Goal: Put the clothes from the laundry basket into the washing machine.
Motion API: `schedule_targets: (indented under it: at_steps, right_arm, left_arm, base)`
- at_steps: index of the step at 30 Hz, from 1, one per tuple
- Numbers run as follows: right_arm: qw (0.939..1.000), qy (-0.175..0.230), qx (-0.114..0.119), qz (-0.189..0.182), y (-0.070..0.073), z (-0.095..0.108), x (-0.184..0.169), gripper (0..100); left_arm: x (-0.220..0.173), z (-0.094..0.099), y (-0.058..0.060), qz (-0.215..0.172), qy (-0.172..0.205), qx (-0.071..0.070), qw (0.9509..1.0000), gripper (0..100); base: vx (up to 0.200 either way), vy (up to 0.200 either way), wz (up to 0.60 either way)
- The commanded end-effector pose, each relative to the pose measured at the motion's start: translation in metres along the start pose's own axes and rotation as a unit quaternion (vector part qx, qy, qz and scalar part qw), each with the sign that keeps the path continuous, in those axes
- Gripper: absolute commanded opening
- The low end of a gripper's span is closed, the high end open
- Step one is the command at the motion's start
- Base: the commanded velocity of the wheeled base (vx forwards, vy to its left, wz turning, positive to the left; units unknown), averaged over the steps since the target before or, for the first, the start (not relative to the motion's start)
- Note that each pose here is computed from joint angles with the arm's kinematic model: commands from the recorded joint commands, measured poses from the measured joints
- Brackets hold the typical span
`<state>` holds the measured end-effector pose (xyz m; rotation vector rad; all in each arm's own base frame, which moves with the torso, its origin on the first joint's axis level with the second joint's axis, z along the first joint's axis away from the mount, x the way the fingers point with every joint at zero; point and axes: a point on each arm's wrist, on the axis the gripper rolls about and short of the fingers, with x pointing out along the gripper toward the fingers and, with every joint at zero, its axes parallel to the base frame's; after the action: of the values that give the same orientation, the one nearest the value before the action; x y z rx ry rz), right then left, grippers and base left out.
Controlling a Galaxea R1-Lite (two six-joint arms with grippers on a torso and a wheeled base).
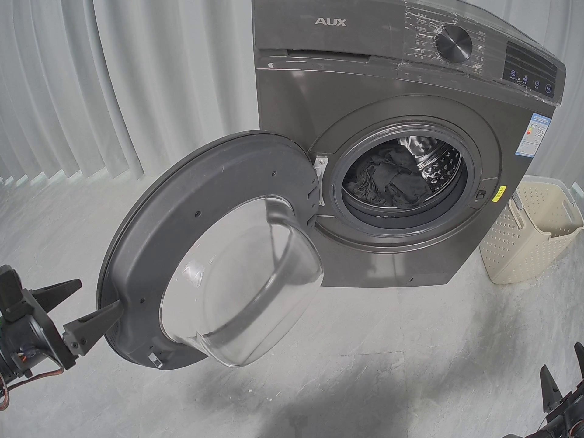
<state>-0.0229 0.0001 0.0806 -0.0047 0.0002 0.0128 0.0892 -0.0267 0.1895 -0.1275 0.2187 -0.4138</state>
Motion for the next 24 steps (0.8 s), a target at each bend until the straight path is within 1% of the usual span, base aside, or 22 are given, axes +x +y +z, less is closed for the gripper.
schedule_targets:
  at_steps: [1,2,4,5,9,10,12,14,15,16,17,18,19,23,24]
  right_arm:
    - [1.0,0.001,0.0,0.001,0.0,-0.005,0.0,100]
    - [1.0,0.001,0.0,0.001,0.0,-0.005,0.0,100]
    - [1.0,0.001,-0.001,0.001,0.0,-0.005,0.0,100]
    - [1.0,0.001,0.0,0.001,0.0,-0.005,0.0,100]
    - [1.0,0.001,-0.001,0.001,0.0,-0.005,0.0,100]
    - [1.0,0.001,0.0,0.001,0.0,-0.005,0.0,100]
    - [1.0,0.001,0.0,0.001,0.0,-0.005,0.0,100]
    - [1.0,0.001,0.0,0.001,0.0,-0.005,0.0,100]
    - [1.0,0.001,0.0,0.001,0.0,-0.005,0.0,100]
    - [1.0,0.001,0.0,0.0,0.0,-0.005,0.0,100]
    - [1.0,0.001,0.0,0.001,0.0,-0.005,0.0,100]
    - [1.0,0.001,-0.001,0.001,0.0,-0.005,0.0,100]
    - [1.0,0.001,0.0,0.001,0.0,-0.005,0.0,100]
    - [1.0,0.001,-0.001,0.001,0.0,-0.005,0.0,100]
    - [1.0,0.001,0.0,0.001,0.0,-0.005,0.0,100]
  left_arm:
    - [0.03,-0.004,0.005,-0.01,0.045,-0.009,0.9989,100]
    - [0.032,-0.004,0.005,-0.021,0.043,-0.009,0.9988,100]
    - [0.033,-0.004,0.004,-0.027,0.045,-0.008,0.9986,100]
    - [0.036,-0.003,0.003,-0.041,0.047,-0.006,0.998,100]
    - [0.041,0.001,-0.001,-0.073,0.052,-0.004,0.996,100]
    - [0.042,0.001,-0.002,-0.075,0.052,-0.004,0.9958,100]
    - [0.046,0.005,-0.008,-0.101,0.05,0.0,0.9936,100]
    - [0.046,0.005,-0.008,-0.101,0.05,0.0,0.9936,100]
    - [0.048,0.014,-0.02,-0.148,0.033,0.007,0.9883,100]
    - [0.048,0.015,-0.023,-0.161,0.03,0.01,0.9864,100]
    - [0.048,0.016,-0.024,-0.164,0.028,0.011,0.9861,100]
    - [0.049,0.018,-0.031,-0.187,0.025,0.014,0.9819,100]
    - [0.05,0.018,-0.035,-0.199,0.026,0.015,0.9795,100]
    - [0.052,0.015,-0.047,-0.238,0.04,0.01,0.9704,100]
    - [0.052,0.015,-0.048,-0.242,0.041,0.008,0.9695,100]
  base:
    - [0.0,0.0,0.0]
    - [0.0,0.0,0.0]
    - [0.0,0.0,0.0]
    - [0.0,0.0,0.0]
    - [0.0,0.0,0.0]
    - [0.0,0.0,0.0]
    - [0.0,0.0,0.0]
    - [0.0,0.0,0.0]
    - [0.0,0.0,0.0]
    - [0.0,0.0,0.0]
    - [0.0,0.0,0.0]
    - [0.0,0.0,0.0]
    - [0.0,0.0,0.0]
    - [0.0,0.0,0.0]
    - [0.0,0.0,0.0]
